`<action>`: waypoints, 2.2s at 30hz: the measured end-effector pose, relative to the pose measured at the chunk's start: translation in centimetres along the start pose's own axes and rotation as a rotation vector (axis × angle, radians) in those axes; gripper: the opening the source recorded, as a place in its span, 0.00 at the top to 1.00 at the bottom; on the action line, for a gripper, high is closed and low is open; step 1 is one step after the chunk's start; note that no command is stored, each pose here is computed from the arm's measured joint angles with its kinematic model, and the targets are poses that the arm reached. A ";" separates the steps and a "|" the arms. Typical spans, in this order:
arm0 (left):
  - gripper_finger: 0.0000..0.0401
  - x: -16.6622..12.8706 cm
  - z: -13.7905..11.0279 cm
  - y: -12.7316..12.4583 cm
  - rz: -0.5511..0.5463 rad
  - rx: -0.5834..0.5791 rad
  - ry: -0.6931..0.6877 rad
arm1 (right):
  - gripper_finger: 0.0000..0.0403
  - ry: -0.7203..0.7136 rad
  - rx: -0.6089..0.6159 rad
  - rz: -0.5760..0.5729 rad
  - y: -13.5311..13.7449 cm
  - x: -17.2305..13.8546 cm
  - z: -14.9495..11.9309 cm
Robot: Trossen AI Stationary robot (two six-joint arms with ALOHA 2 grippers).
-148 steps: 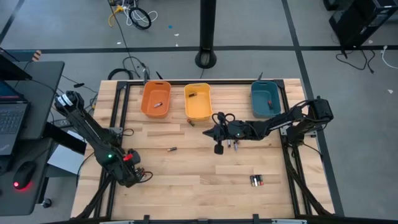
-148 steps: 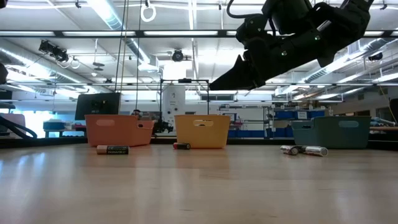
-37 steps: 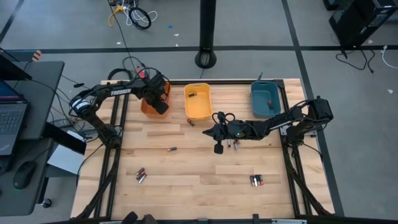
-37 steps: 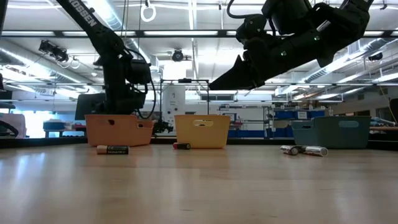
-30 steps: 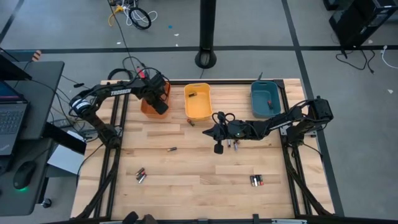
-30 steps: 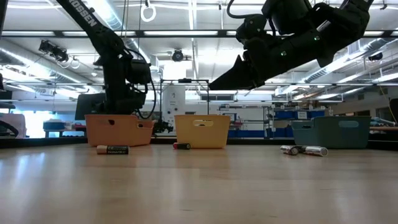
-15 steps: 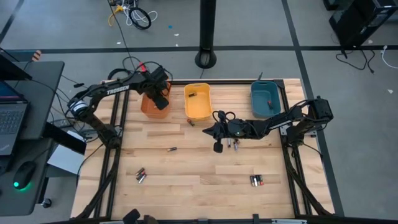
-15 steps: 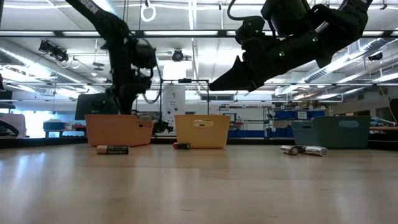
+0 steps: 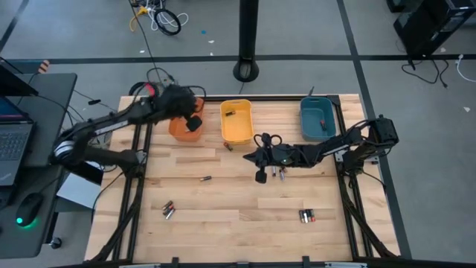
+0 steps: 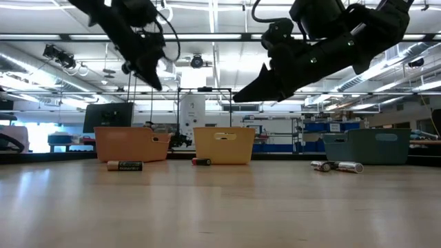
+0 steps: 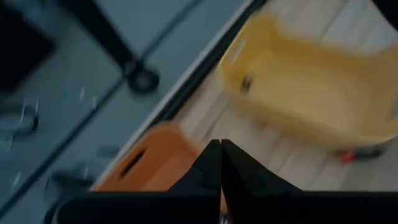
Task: Sort batteries
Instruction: Put the orange battery into the blue bin
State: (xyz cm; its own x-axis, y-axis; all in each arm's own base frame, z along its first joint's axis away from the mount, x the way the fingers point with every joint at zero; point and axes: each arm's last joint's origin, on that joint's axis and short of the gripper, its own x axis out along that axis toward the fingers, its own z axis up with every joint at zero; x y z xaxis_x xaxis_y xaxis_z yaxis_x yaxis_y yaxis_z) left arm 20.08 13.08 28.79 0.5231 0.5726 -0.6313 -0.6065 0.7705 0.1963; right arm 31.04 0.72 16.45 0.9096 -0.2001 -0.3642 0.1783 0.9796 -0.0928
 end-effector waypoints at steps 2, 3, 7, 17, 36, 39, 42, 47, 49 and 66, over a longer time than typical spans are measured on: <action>0.97 -0.8 -0.7 -0.9 -0.029 0.002 -0.113 | 0.96 0.018 -0.006 -0.021 0.1 -0.1 -0.2; 0.97 -1.1 -1.1 -1.4 -0.047 0.002 -0.168 | 0.96 0.027 -0.007 -0.024 0.2 -0.1 -0.3; 0.98 -1.8 -2.8 -3.1 -0.136 -0.010 -0.377 | 0.97 0.075 0.023 -0.030 0.3 -0.2 -0.7; 0.98 -1.2 -6.7 -5.9 -0.243 0.025 -0.596 | 0.95 0.288 0.187 -0.068 -0.4 -3.1 -0.8; 0.98 -1.0 -11.1 -6.8 -0.239 0.123 -0.842 | 0.88 0.137 0.443 -0.056 -0.3 -0.1 -1.3; 0.98 -0.9 -11.3 -6.8 -0.240 0.127 -0.831 | 0.86 0.137 0.444 -0.058 0.0 1.5 -1.0; 0.98 -0.9 -11.3 -6.8 -0.240 0.126 -0.834 | 0.84 0.144 0.421 -0.058 0.5 3.5 -0.3; 0.98 -0.9 -11.3 -6.8 -0.248 0.109 -0.829 | 0.79 0.185 0.383 -0.113 0.9 6.1 0.4; 0.98 -0.9 -11.3 -6.9 -0.260 0.099 -0.827 | 0.76 0.194 0.379 -0.132 0.9 6.9 0.3; 0.98 -0.6 -11.7 -7.1 -0.289 0.140 -0.788 | 0.55 0.294 0.374 -0.304 -2.6 11.3 -1.2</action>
State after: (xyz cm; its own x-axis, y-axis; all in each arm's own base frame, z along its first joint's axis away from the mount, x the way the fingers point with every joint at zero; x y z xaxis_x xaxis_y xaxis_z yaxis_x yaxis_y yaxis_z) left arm 17.07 4.04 19.02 0.9416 0.3358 0.0261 -0.3325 0.9143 0.2313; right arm 40.35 -4.08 11.44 0.6631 -0.4192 -0.6202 0.5859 0.8063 0.0815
